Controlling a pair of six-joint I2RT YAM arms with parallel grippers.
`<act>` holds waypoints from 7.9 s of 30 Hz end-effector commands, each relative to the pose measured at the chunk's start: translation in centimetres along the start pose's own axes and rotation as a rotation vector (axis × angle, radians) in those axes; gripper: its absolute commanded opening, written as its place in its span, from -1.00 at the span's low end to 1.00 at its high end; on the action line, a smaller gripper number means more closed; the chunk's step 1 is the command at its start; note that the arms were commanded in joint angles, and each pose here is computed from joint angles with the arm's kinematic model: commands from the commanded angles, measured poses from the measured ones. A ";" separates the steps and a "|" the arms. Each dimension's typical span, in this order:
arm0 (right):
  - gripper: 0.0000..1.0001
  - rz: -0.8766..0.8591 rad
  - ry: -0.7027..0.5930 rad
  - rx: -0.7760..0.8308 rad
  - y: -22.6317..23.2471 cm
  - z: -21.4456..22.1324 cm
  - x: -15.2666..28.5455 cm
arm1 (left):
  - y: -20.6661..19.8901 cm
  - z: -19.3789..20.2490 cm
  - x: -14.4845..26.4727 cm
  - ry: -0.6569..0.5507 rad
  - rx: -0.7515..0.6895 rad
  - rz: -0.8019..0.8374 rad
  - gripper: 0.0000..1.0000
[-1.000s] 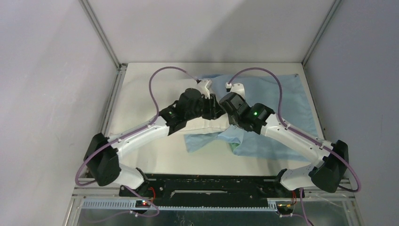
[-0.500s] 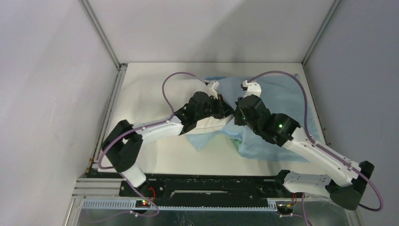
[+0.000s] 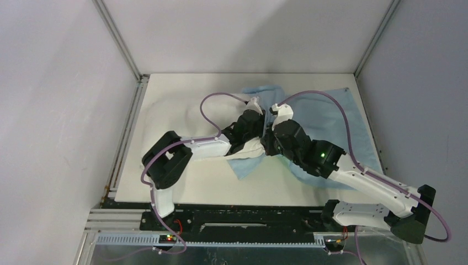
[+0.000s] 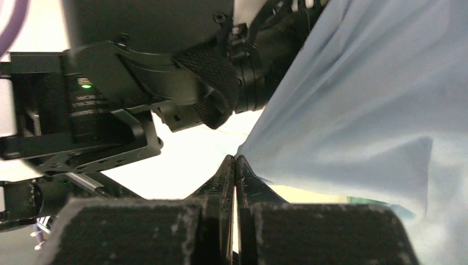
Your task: Put the pillow into the pillowcase
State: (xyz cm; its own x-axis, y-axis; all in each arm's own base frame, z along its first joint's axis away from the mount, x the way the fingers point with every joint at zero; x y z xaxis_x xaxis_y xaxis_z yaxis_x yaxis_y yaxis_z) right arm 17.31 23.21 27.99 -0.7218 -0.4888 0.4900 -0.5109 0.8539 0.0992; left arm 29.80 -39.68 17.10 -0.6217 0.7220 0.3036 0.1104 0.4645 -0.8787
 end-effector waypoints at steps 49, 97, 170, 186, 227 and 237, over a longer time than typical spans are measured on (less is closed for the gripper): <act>-1.00 -0.091 0.068 -0.185 -3.7 0.8 -3.1 | 11.0 -9.7 22.0 -0.349 -0.197 -0.670 0.56; -0.89 0.404 0.188 0.130 -9.7 -5.7 -13.4 | 12.4 -3.8 19.8 -0.178 -0.194 -0.566 -1.00; -1.00 0.108 0.106 0.058 -1.6 1.7 -7.1 | 2.6 -6.5 15.8 -0.315 -0.120 -0.393 -1.00; -1.00 -0.118 -0.143 0.044 2.0 -14.2 1.0 | -11.3 -3.2 19.9 -0.054 -0.328 -0.096 -1.00; -0.75 -0.022 -0.077 0.029 -1.3 -14.1 -2.2 | -4.1 -6.6 17.5 -0.064 -0.376 -0.317 -1.00; 0.76 0.189 -0.015 0.067 -6.4 -8.4 -0.7 | -2.9 -6.8 17.4 -0.071 -0.351 -0.325 -1.00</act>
State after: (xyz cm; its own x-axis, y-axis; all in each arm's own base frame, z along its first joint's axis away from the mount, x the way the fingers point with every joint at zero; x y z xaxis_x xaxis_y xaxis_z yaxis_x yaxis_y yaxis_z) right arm 23.79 21.80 36.20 -0.7703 -0.4353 0.4660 -0.4843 0.8747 0.0166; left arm 23.68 -25.71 28.06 -0.6925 0.5072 0.5131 0.1785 0.8095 -0.5593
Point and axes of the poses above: each gripper's point midway between its finger pads, its own x axis back along the fingers, its own y axis along the line the jaws close on, z = x × y, the point moved 6 cm from there along x, back along the fingers, and after that the axes turned 13 degrees about x, right-handed, at the moved point
